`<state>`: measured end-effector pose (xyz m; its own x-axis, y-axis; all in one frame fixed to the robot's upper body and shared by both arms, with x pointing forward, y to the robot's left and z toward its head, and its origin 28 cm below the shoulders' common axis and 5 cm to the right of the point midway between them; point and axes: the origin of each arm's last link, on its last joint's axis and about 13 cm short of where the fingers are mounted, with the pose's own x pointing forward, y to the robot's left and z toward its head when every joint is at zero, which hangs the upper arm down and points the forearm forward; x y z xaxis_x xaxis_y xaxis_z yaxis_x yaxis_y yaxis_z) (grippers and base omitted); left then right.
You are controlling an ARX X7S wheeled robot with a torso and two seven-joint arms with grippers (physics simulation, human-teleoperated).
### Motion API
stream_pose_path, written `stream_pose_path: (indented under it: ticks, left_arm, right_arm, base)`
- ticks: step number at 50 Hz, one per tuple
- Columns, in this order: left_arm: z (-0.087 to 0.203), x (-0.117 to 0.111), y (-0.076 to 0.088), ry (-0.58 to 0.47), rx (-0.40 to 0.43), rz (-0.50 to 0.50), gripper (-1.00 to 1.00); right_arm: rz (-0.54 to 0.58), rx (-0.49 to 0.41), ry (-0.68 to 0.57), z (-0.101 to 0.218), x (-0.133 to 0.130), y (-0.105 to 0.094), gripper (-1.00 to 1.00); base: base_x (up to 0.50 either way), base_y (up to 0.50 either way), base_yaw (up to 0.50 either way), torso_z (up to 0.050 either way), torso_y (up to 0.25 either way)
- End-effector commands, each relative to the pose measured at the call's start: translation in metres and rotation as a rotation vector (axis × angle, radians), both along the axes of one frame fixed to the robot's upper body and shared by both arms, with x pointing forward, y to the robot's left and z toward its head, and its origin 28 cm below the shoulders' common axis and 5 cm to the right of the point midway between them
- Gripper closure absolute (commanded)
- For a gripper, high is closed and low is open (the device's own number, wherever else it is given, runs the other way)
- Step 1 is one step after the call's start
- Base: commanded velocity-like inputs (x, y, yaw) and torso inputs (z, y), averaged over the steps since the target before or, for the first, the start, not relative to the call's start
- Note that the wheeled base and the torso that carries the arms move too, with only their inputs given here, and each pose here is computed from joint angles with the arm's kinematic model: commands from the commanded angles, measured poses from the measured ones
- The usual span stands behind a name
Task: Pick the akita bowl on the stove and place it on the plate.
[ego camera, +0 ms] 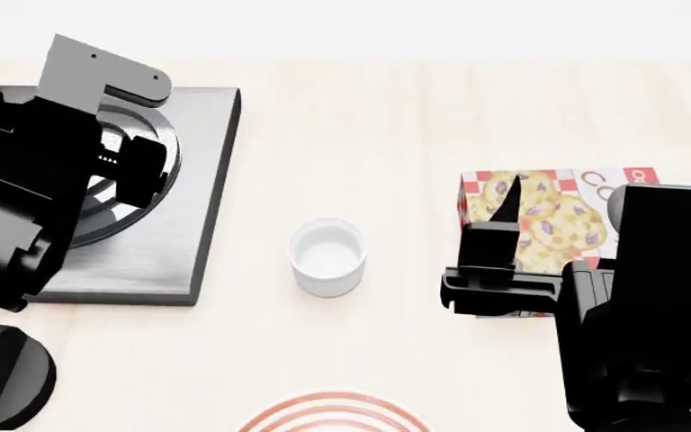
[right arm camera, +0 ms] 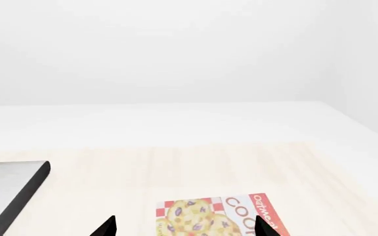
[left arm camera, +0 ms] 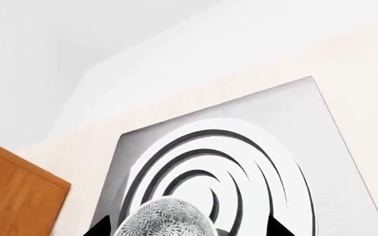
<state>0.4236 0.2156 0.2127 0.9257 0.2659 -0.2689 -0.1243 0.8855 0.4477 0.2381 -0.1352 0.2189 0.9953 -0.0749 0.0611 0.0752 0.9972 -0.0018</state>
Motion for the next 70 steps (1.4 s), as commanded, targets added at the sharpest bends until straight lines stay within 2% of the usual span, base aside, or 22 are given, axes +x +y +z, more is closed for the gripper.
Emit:
stream_pose_path:
  ticks: [1, 13, 21, 22, 29, 31, 33, 39, 40, 43, 53, 55, 56, 70]
  left_arm:
    - [-0.006, -0.001, 0.004, 0.019, 0.0, 0.017, -1.0]
    - [-0.011, -0.002, 0.009, 0.034, 0.002, 0.042, -1.0]
    - [-0.028, -0.004, 0.01, 0.047, 0.009, 0.043, -1.0]
    - [-0.019, -0.003, 0.01, 0.049, 0.006, 0.044, -1.0]
    - [-0.031, -0.007, 0.011, 0.06, 0.011, 0.045, -1.0]
    - [-0.022, -0.006, 0.011, 0.061, 0.011, 0.043, -1.0]
    - [-0.031, -0.007, 0.011, 0.063, 0.011, 0.042, -1.0]
    - [-0.033, -0.007, 0.012, 0.067, 0.012, 0.047, -1.0]
    - [-0.026, -0.007, 0.013, 0.068, 0.016, 0.049, -1.0]
    - [-0.035, -0.008, 0.014, 0.072, 0.014, 0.053, -1.0]
    - [-0.039, -0.007, 0.015, 0.079, 0.018, 0.057, -1.0]
    - [-0.029, -0.007, 0.015, 0.081, 0.015, 0.055, -1.0]
    - [-0.039, -0.008, 0.015, 0.082, 0.014, 0.056, -1.0]
    - [-0.041, -0.008, 0.016, 0.091, 0.014, 0.058, -1.0]
  right_arm:
    - [0.0, 0.0, 0.0, 0.0, 0.0, 0.0, -1.0]
    - [0.0, 0.0, 0.0, 0.0, 0.0, 0.0, -1.0]
    - [0.0, 0.0, 0.0, 0.0, -0.001, 0.0, -1.0]
    - [0.0, -0.001, 0.001, 0.001, -0.001, 0.0, -1.0]
    - [0.0, -0.001, 0.001, -0.001, -0.001, 0.0, -1.0]
    - [0.0, -0.001, 0.001, -0.001, -0.001, 0.0, -1.0]
    - [0.0, -0.001, 0.001, 0.0, -0.001, 0.0, -1.0]
    - [0.0, -0.001, 0.001, 0.001, -0.001, 0.0, -1.0]
    - [0.0, -0.001, 0.001, 0.001, -0.001, 0.0, -1.0]
    - [0.0, 0.0, 0.001, 0.0, -0.001, 0.0, -1.0]
    - [0.0, -0.001, 0.001, 0.0, -0.001, 0.0, -1.0]
    - [0.0, -0.001, 0.001, 0.0, -0.001, 0.0, -1.0]
    - [0.0, -0.001, 0.001, 0.001, -0.001, 0.0, -1.0]
    - [0.0, -0.001, 0.001, 0.001, -0.001, 0.0, -1.0]
  base:
    - [0.0, 0.0, 0.0, 0.0, 0.0]
    - [0.0, 0.0, 0.0, 0.0, 0.0]
    - [0.0, 0.0, 0.0, 0.0, 0.0]
    - [0.0, 0.0, 0.0, 0.0, 0.0]
    - [0.0, 0.0, 0.0, 0.0, 0.0]
    - [0.0, 0.0, 0.0, 0.0, 0.0]
    - [0.0, 0.0, 0.0, 0.0, 0.0]
    - [0.0, 0.0, 0.0, 0.0, 0.0]
    - [0.0, 0.0, 0.0, 0.0, 0.0]
    - [0.0, 0.0, 0.0, 0.0, 0.0]
    - [0.0, 0.0, 0.0, 0.0, 0.0]
    - [0.0, 0.0, 0.0, 0.0, 0.0]
    - [0.0, 0.0, 0.0, 0.0, 0.0]
    - [0.0, 0.0, 0.0, 0.0, 0.0]
